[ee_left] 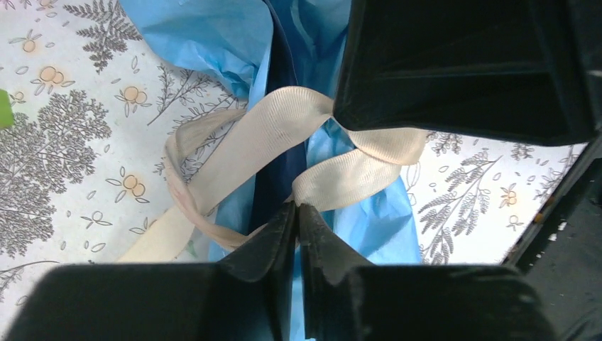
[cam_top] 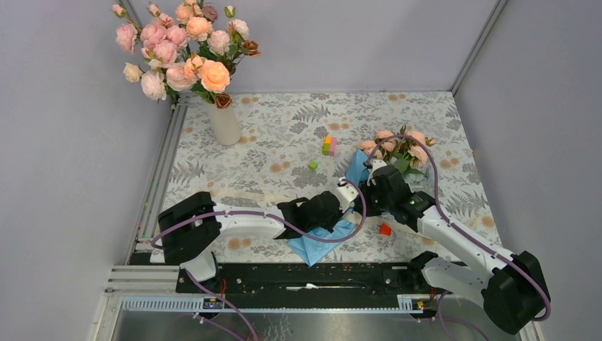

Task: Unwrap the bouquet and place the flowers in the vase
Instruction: Untie the ribbon from the wrapping paper.

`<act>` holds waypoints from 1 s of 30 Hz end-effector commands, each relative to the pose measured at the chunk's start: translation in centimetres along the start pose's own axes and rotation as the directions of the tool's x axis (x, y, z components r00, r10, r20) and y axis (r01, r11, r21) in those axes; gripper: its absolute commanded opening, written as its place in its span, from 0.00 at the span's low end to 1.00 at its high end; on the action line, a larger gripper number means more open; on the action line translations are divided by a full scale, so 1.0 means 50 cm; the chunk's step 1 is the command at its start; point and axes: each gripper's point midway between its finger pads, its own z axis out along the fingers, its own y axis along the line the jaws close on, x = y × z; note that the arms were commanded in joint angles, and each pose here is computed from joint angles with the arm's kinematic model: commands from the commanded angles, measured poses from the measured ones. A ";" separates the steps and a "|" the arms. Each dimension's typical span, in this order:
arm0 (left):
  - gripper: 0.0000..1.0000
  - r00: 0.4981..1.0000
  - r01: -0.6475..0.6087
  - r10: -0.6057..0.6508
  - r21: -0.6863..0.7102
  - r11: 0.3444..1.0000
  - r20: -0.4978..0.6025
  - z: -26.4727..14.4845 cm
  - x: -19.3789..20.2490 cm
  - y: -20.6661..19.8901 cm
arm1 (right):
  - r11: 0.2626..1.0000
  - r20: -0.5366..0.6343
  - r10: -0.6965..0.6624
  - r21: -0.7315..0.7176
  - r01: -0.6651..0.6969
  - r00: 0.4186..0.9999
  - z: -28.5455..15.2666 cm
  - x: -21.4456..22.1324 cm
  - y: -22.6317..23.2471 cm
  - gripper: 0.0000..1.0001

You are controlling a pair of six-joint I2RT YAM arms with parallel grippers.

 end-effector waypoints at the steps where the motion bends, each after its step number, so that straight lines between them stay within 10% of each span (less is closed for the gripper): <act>1: 0.06 0.996 0.024 -0.020 -0.045 0.999 0.087 0.007 -0.064 0.002 | 1.000 0.097 -0.002 0.014 0.001 0.995 -0.022 -0.052 0.006 0.00; 30: 0.00 0.864 0.496 -0.486 -0.063 0.866 0.130 -0.032 -0.070 0.130 | 0.782 0.361 0.170 0.517 -0.349 0.917 -0.180 -0.026 -0.205 0.00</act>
